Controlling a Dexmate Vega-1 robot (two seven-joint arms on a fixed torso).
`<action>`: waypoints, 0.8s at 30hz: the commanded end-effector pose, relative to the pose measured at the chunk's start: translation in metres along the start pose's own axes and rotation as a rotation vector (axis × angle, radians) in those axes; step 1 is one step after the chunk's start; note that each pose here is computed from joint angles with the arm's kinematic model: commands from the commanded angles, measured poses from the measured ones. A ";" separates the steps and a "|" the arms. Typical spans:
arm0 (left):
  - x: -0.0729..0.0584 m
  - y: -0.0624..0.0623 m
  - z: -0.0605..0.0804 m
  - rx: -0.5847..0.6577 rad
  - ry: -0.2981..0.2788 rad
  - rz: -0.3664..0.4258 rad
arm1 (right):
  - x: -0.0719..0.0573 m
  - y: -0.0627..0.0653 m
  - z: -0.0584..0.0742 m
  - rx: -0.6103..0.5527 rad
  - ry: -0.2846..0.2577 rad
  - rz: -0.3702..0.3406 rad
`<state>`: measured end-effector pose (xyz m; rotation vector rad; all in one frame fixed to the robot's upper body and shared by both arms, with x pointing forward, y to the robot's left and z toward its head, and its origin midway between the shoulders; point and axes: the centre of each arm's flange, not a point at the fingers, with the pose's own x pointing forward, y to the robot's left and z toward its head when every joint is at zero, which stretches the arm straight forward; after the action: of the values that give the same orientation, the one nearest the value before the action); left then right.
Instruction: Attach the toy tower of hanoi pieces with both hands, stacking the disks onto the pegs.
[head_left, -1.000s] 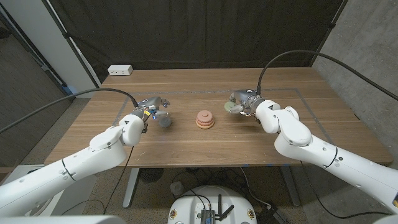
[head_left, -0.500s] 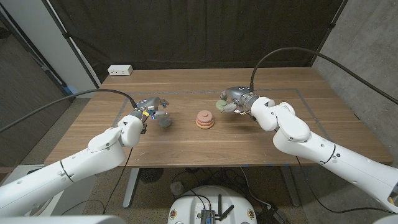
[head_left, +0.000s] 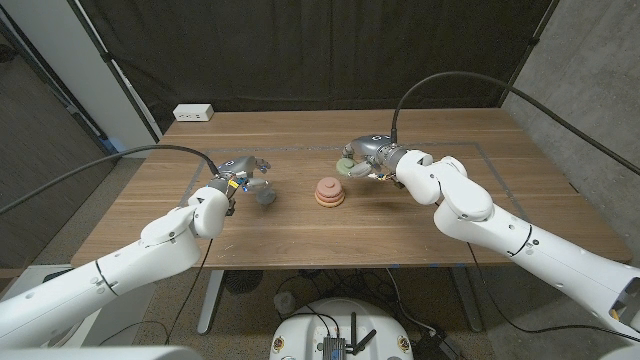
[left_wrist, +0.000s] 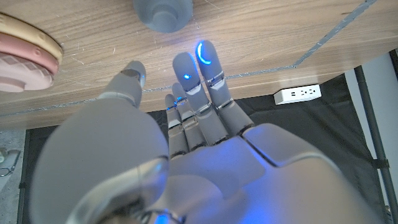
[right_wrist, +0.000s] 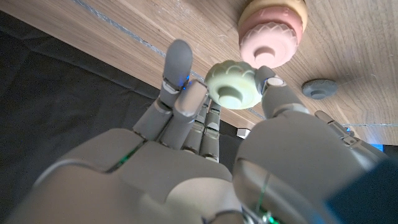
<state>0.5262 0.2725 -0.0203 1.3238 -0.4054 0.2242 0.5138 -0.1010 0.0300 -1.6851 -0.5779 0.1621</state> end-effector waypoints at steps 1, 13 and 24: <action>0.001 -0.001 -0.003 0.001 0.005 -0.004 | 0.012 -0.005 0.015 -0.019 -0.055 -0.001; 0.002 -0.002 -0.003 -0.003 0.007 -0.003 | 0.021 -0.009 0.023 -0.031 -0.080 0.004; 0.002 -0.004 -0.005 -0.003 0.013 -0.011 | 0.026 -0.008 0.027 -0.039 -0.084 0.021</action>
<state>0.5288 0.2756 -0.0221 1.3217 -0.3946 0.2247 0.5199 -0.0720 0.0368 -1.7174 -0.6299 0.2238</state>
